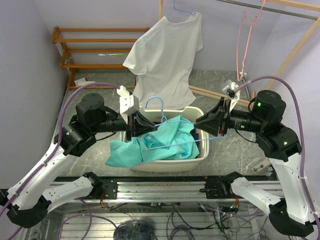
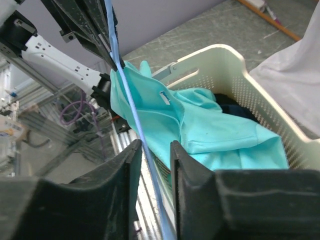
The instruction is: Remove the t-shirt from the hanger
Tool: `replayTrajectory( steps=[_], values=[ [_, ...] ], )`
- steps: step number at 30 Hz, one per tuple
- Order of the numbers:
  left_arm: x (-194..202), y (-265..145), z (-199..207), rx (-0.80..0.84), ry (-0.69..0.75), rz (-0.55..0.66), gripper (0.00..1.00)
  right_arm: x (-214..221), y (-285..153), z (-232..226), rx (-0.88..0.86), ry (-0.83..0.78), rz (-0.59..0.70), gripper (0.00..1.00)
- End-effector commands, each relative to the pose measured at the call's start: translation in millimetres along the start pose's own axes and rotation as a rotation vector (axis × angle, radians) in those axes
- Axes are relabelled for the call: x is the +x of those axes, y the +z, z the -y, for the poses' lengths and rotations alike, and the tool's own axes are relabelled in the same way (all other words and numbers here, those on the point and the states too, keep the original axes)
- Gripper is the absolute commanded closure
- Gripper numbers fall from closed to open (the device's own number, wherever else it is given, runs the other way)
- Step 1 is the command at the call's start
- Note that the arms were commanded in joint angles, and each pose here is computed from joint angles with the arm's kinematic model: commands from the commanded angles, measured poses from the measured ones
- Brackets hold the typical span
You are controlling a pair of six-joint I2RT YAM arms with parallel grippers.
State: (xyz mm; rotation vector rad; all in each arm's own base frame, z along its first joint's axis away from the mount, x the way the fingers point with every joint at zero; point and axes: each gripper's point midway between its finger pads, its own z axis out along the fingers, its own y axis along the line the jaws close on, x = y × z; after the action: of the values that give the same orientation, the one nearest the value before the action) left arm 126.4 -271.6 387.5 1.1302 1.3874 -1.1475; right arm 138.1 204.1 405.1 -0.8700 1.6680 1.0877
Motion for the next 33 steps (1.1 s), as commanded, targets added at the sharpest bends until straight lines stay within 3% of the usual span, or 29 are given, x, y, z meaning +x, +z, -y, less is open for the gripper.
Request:
replayTrajectory(
  steps=[1,5,8,10,12,14,19,26,33],
  values=[
    [-35,-3,2,-0.011,0.062,0.103,0.93,9,7,7,0.001,0.03,-0.03,0.78],
    [-42,0,-5,-0.04,0.062,0.133,0.93,1,2,22,0.118,0.018,-0.019,1.0],
    [-51,6,-19,-0.088,0.061,0.166,0.89,-12,-10,37,0.253,0.004,0.025,1.0],
    [-56,14,-32,-0.122,0.053,0.174,0.8,-21,-19,41,0.321,-0.004,0.062,1.0],
    [-64,19,-43,-0.161,0.039,0.182,0.62,-29,-29,43,0.374,-0.015,0.092,1.0],
    [-71,18,-54,-0.217,0.032,0.186,0.5,-34,-37,43,0.411,-0.019,0.11,1.0],
    [-73,-13,-74,-0.434,0.025,0.207,0.23,-37,-48,40,0.448,-0.023,0.112,1.0],
    [-68,-63,-65,-0.58,0.035,0.268,0.23,-48,-65,41,0.525,-0.034,0.137,1.0],
    [-42,-82,-58,-0.616,0.01,0.256,0.25,-79,-95,15,0.547,-0.046,0.212,1.0]
  ],
)
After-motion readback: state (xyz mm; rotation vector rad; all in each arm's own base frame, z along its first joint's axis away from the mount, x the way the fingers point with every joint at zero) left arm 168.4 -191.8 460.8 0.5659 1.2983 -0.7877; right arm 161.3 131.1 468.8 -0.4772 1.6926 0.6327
